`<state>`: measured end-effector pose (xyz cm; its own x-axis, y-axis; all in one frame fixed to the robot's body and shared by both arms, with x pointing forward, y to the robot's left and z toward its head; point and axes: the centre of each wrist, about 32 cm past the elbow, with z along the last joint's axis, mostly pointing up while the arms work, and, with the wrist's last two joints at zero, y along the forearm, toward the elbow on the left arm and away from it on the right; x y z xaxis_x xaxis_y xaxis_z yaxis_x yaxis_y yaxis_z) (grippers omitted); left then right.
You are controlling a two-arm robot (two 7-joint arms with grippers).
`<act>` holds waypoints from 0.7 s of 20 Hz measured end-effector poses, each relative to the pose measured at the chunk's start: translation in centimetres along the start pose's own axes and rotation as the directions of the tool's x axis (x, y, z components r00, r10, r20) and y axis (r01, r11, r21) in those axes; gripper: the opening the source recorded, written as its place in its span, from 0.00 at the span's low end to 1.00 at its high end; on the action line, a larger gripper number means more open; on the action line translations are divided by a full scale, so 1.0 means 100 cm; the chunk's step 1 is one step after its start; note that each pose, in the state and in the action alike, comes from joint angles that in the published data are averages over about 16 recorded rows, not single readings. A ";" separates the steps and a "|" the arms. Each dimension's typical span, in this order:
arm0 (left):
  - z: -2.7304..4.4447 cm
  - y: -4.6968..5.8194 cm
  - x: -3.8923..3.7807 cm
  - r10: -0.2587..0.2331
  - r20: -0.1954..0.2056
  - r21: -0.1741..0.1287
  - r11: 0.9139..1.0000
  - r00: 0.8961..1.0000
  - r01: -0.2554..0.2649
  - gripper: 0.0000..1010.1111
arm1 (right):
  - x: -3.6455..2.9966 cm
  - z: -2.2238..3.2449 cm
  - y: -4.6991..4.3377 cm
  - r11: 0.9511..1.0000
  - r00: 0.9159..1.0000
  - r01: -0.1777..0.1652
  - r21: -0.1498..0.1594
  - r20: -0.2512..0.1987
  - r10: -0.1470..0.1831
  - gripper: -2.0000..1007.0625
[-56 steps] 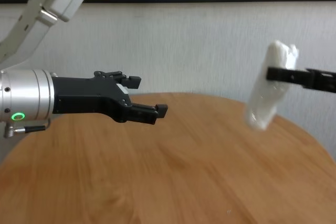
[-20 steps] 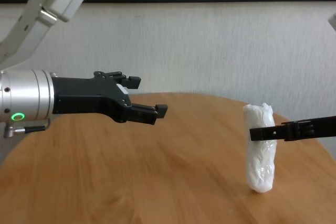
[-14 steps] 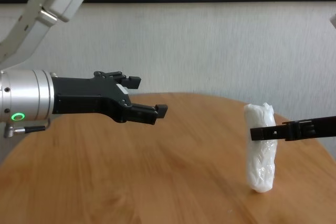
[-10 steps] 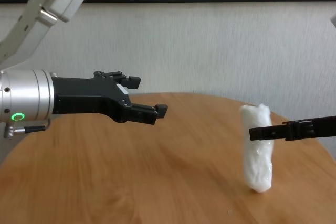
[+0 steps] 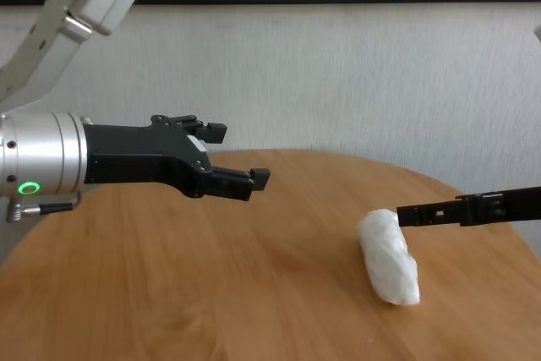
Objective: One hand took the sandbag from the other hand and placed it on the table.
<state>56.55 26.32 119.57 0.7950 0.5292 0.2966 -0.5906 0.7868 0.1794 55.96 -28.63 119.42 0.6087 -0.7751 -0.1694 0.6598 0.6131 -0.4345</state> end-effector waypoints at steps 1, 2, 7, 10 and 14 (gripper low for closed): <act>0.0000 0.000 0.0000 0.000 0.000 0.000 1.000 1.000 0.000 0.99 | -0.0009 0.0007 -0.0001 1.000 1.000 0.000 0.008 0.008 0.000 0.92; 0.0000 0.000 0.0000 0.000 0.000 0.000 1.000 1.000 0.000 0.99 | -0.0019 0.0017 -0.0001 1.000 1.000 -0.001 0.018 0.017 0.001 0.94; 0.0000 0.000 0.0000 0.000 0.000 0.000 1.000 1.000 0.000 0.99 | -0.0092 0.0086 0.0019 0.997 0.997 -0.013 0.078 0.073 0.007 0.99; 0.0000 0.000 0.0000 0.000 0.000 0.000 1.000 1.000 0.000 0.99 | -0.0152 0.0140 0.0046 0.992 0.994 -0.025 0.124 0.112 0.011 1.00; 0.0000 0.000 0.0000 0.000 0.000 0.000 1.000 1.000 0.000 0.99 | -0.0243 0.0216 0.0099 0.981 0.986 -0.047 0.187 0.164 0.016 1.00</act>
<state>56.55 26.32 119.57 0.7950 0.5292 0.2966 -0.5906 0.7867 0.1795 56.09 -25.80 121.31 0.6834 -0.7295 -0.0288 0.7011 0.6668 -0.2526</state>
